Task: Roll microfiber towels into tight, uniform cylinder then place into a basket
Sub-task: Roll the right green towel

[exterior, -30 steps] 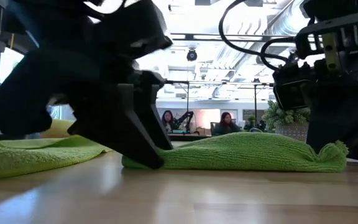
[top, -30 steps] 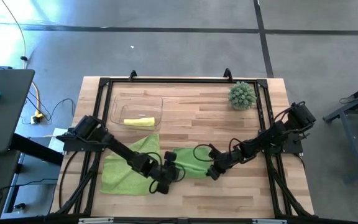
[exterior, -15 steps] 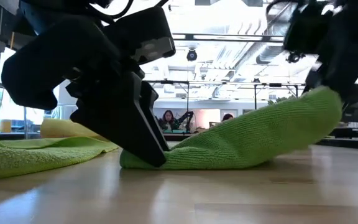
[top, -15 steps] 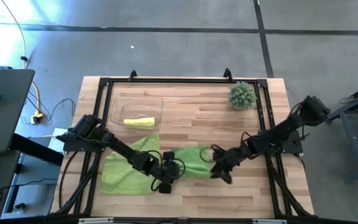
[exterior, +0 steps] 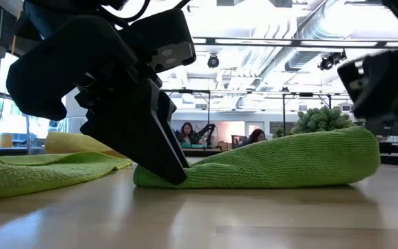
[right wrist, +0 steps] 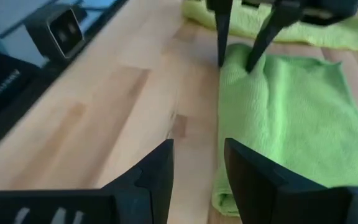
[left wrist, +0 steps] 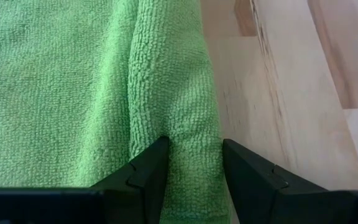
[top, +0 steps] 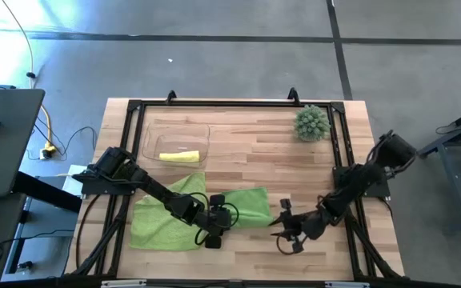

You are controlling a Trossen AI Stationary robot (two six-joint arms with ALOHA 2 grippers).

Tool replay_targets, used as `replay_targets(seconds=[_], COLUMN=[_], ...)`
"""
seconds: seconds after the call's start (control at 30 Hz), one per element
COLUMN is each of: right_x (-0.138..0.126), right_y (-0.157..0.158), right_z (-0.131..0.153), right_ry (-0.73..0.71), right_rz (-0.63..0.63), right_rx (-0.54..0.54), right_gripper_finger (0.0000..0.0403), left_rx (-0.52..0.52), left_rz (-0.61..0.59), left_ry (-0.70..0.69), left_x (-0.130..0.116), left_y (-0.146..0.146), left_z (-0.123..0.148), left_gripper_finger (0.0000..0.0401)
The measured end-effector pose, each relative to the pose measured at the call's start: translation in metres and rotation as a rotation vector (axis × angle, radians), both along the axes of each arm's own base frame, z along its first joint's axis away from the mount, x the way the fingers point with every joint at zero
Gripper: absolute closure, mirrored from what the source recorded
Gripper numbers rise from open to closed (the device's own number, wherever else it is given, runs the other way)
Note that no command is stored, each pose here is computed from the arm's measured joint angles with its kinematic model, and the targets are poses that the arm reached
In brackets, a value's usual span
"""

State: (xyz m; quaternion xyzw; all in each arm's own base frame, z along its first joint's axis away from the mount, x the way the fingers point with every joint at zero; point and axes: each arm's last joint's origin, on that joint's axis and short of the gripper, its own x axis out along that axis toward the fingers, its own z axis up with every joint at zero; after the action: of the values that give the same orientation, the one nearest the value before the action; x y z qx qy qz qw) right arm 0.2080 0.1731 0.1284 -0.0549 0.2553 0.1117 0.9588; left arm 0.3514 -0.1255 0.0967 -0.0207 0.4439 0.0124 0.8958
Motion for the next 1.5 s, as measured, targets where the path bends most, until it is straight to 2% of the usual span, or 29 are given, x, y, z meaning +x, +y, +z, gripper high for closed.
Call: replay_targets(seconds=[0.27, 0.43, 0.63, 0.83, 1.0, 1.17, 1.37, 1.5], right_x=[0.01, 0.022, 0.032, 0.038, 0.041, 0.041, 0.047, 0.049], right_y=[0.001, 0.006, 0.018, 0.024, 0.031, 0.026, 0.017, 0.012], right_z=[-0.029, -0.022, -0.007, 0.007, 0.016, 0.008, -0.01, -0.013], right_ry=[0.085, 0.111, 0.207, 0.277, 0.278, 0.309, 0.372, 0.403], right_rz=[-0.008, -0.018, 0.008, 0.007, 0.012, -0.061, -0.1, -0.128], right_rx=[-0.141, -0.165, -0.272, -0.323, -0.328, -0.337, -0.391, -0.384], right_gripper_finger=[0.026, 0.0232, 0.0203, 0.021, 0.0226, 0.0239, 0.024, 0.024], left_rx=[-0.001, 0.0, 0.001, 0.001, 0.002, 0.011, 0.014, 0.016], left_rz=[0.003, 0.003, 0.003, 0.004, 0.004, 0.011, 0.014, 0.015], left_ry=[-0.003, -0.003, -0.003, -0.003, -0.003, -0.008, -0.009, -0.01], left_x=[0.0, 0.0, 0.0, 0.0, 0.0, 0.0, 0.0, 0.0], left_y=[0.0, 0.0, 0.0, 0.0, 0.0, 0.0, 0.001, 0.001], left_z=[0.0, 0.0, 0.0, 0.0, 0.0, 0.0, 0.0, 0.0], left_gripper_finger=[0.0259, 0.0259, 0.0259, 0.0259, 0.0259, 0.0259, 0.0259, 0.0259])
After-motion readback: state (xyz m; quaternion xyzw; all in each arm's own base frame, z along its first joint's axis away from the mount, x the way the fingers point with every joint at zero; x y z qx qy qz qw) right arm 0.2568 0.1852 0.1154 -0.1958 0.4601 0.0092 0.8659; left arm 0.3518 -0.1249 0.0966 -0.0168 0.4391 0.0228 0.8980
